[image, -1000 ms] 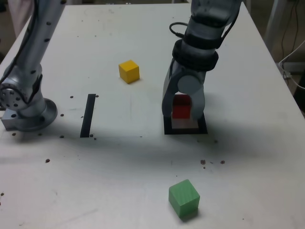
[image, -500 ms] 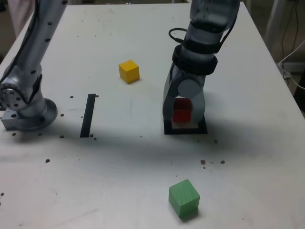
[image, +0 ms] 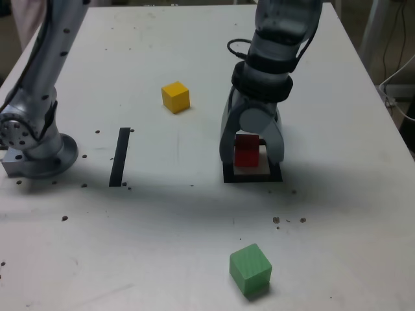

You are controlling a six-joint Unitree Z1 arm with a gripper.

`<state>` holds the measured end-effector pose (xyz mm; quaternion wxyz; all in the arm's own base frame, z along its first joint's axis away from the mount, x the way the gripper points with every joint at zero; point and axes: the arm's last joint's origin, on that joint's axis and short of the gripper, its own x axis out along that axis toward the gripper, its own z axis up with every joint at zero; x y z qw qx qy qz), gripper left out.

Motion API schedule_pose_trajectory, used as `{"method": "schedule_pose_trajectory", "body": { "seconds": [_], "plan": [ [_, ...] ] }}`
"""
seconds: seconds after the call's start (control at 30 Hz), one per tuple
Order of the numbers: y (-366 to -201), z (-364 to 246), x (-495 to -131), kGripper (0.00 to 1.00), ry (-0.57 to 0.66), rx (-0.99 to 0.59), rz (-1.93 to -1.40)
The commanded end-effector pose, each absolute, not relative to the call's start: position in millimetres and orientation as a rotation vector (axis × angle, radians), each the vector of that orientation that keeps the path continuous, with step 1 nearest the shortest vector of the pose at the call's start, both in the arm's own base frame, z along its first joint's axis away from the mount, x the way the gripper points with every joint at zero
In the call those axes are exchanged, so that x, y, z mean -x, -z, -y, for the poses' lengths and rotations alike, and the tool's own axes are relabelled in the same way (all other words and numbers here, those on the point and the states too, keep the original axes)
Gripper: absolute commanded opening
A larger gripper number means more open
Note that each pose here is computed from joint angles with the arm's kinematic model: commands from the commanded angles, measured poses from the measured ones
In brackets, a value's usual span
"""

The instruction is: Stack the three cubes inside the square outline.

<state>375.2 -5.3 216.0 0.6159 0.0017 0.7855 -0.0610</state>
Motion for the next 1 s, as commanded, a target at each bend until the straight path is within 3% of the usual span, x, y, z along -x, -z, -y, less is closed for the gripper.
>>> {"method": "schedule_pose_trajectory", "body": {
  "seconds": [0.0,0.2,0.4,0.77,0.97],
  "plan": [
    [-230.4,3,-365,0.99,0.117,-0.016,-1.789],
    [-254.3,-9,-341,0.99,0.052,-0.040,-1.778],
    [-268.1,-31,-313,0.99,-0.021,-0.047,-1.806],
    [-256.9,-80,-266,1.00,-0.179,0.130,-1.897],
    [-253.4,-101,-253,0.99,-0.256,0.215,-1.902]
  ]
}}
